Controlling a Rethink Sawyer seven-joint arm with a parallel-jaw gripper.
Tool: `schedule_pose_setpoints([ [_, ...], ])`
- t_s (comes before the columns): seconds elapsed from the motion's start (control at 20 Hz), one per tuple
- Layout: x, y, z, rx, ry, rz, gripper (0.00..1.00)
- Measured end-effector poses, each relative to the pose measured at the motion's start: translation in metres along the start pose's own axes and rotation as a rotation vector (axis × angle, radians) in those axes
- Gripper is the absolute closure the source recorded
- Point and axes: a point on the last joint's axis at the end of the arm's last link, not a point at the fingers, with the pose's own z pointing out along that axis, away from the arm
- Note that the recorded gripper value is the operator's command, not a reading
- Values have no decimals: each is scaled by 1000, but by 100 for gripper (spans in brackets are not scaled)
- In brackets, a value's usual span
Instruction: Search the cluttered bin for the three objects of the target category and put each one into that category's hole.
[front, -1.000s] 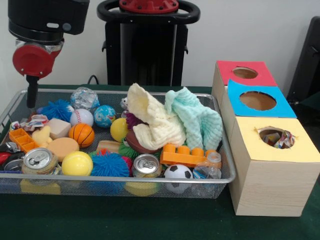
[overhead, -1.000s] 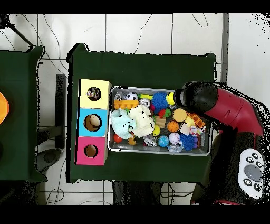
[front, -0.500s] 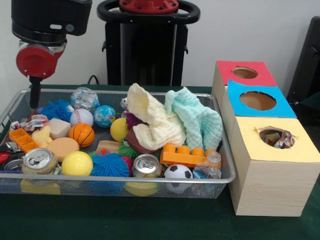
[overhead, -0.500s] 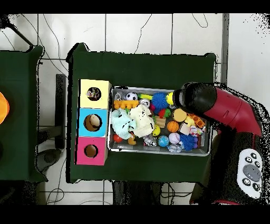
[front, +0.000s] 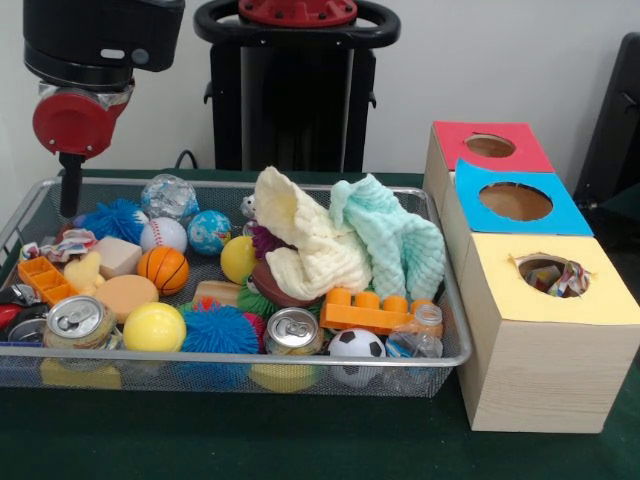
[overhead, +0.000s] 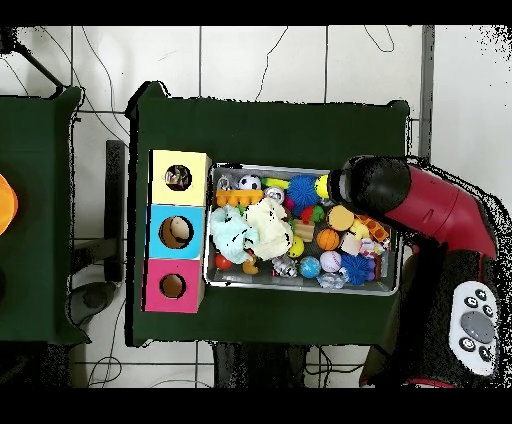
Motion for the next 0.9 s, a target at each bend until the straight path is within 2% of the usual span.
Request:
schedule_pose_setpoints([
  [0.9, 2, 1, -1, -1, 0, -3, 100],
])
